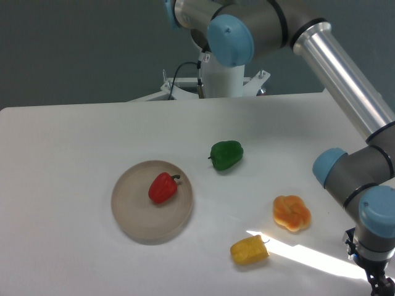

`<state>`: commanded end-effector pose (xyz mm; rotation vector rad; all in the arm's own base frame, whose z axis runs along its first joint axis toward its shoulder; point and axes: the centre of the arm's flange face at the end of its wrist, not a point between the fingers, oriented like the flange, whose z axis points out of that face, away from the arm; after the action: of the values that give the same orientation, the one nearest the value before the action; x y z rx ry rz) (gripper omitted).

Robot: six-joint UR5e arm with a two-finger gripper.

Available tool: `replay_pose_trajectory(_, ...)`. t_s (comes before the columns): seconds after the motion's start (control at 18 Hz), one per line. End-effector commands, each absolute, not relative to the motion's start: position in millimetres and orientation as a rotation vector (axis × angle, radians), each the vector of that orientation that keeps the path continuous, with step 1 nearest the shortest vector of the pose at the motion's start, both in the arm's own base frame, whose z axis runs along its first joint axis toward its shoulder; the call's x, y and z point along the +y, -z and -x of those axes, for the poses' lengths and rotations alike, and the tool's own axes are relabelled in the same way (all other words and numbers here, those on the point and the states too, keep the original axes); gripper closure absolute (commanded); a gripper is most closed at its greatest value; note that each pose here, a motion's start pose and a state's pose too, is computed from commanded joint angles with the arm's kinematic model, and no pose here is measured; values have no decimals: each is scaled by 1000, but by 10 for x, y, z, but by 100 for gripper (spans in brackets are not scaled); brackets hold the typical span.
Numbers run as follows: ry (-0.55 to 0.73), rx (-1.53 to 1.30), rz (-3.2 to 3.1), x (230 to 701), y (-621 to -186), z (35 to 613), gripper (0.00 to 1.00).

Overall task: Pick up the red pepper from the plate
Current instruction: 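Start moving the gripper from its raised pose toward the table, then swing the gripper over the plate and lower it onto the red pepper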

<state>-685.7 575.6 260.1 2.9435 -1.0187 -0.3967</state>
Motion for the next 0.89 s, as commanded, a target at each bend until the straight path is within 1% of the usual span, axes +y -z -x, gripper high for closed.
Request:
replay_pose_trajectory(0.22, 405, -988, -2958, 5803, -2647, 6807, 0)
replay_pose_trajectory(0.33, 405, -1013, -2952, 5927, -2687, 6675, 0)
replay_pose_trajectory(0.5, 382, -1002, -2959, 5934, -2756, 6538, 0)
replay_pose_trajectory(0.67, 347, -993, -2969, 6105, -2804, 6204, 0)
replay_pose_trajectory(0.83, 288, -918, -3013, 6122, -2920, 5835, 0)
replay_pose_trajectory(0.89, 241, -870, -3050, 6116, -2983, 5626, 0)
